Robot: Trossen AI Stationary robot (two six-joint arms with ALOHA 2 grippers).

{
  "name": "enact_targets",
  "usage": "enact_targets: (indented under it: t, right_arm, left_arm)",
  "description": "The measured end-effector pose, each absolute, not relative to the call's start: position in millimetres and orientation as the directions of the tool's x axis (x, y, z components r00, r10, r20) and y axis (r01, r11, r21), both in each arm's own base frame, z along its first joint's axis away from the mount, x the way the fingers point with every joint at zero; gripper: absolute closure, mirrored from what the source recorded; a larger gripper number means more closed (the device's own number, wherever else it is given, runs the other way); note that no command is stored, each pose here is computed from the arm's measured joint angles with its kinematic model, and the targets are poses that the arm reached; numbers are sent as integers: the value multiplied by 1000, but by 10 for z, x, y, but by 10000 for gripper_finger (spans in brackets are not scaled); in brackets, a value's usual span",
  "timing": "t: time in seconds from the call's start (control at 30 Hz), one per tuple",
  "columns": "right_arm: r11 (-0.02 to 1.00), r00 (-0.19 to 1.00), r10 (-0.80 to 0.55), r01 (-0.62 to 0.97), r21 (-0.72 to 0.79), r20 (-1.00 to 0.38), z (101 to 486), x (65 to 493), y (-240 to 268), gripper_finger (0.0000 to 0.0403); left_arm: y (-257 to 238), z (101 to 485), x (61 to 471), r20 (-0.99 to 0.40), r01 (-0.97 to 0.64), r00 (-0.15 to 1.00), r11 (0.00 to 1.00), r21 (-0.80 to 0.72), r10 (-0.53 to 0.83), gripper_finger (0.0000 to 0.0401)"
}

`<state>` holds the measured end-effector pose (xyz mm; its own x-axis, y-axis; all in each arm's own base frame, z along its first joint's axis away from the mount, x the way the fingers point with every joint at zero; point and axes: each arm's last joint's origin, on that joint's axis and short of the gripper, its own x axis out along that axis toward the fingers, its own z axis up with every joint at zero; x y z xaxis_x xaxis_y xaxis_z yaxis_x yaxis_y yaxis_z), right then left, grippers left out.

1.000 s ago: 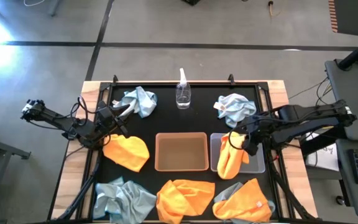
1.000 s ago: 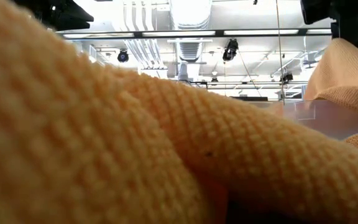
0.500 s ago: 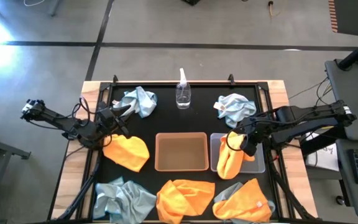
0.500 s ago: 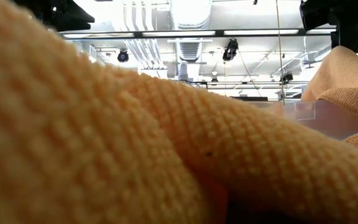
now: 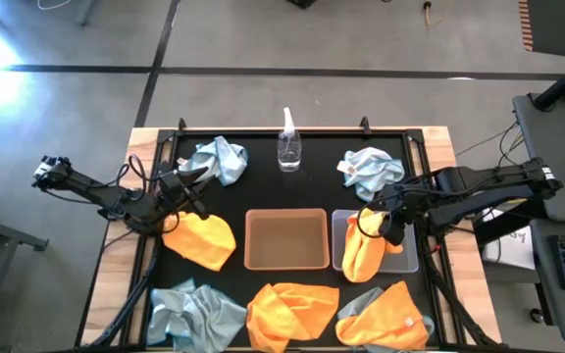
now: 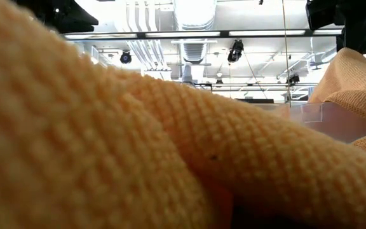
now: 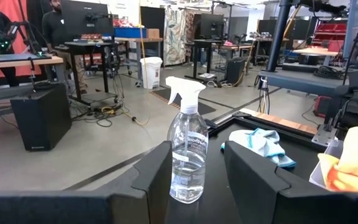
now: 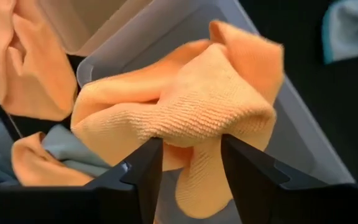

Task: Sort microfiber towel by color & place in baskets
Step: Put the orange towel into the transparent bin, then put the blue towel into the orange bin

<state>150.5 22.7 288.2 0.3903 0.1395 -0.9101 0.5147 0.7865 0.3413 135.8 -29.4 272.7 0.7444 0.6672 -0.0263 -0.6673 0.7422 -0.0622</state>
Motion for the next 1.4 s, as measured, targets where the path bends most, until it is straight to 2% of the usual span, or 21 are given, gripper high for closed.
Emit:
enact_targets:
  t: [0.23, 0.37, 0.63, 0.97, 1.2, 1.27, 1.4]
  right_arm:
    - [815, 514, 132, 430, 388, -848, 3251, 1530, 223, 247]
    - [838, 574, 17, 438, 325, -819, 3443, 1510, 184, 247]
    - [812, 489, -329, 583, 22, -808, 3499, 1419, 59, 247]
    - [748, 376, -451, 654, -113, -810, 3444, 1531, -264, 250]
    - [696, 194, -480, 678, -237, -856, 3294, 1655, -691, 252]
    - [705, 182, -439, 677, -211, -880, 3243, 1699, -812, 252]
    - [747, 233, -330, 657, -102, -915, 3139, 1834, -1016, 252]
  left_arm:
    - [-293, 2727, 1358, -26, -667, 744, 741, -75, 667, 269]
    - [-294, 2727, 1358, -26, -667, 744, 741, -76, 667, 269]
    - [-293, 2728, 1357, -26, -667, 744, 741, -77, 667, 269]
    - [-293, 2728, 1357, -26, -667, 744, 742, -65, 667, 269]
    - [-293, 2728, 1356, -26, -667, 744, 742, -62, 667, 269]
    - [-293, 2728, 1357, -26, -668, 744, 742, -62, 667, 269]
    - [-293, 2728, 1356, -26, -668, 744, 742, -58, 667, 269]
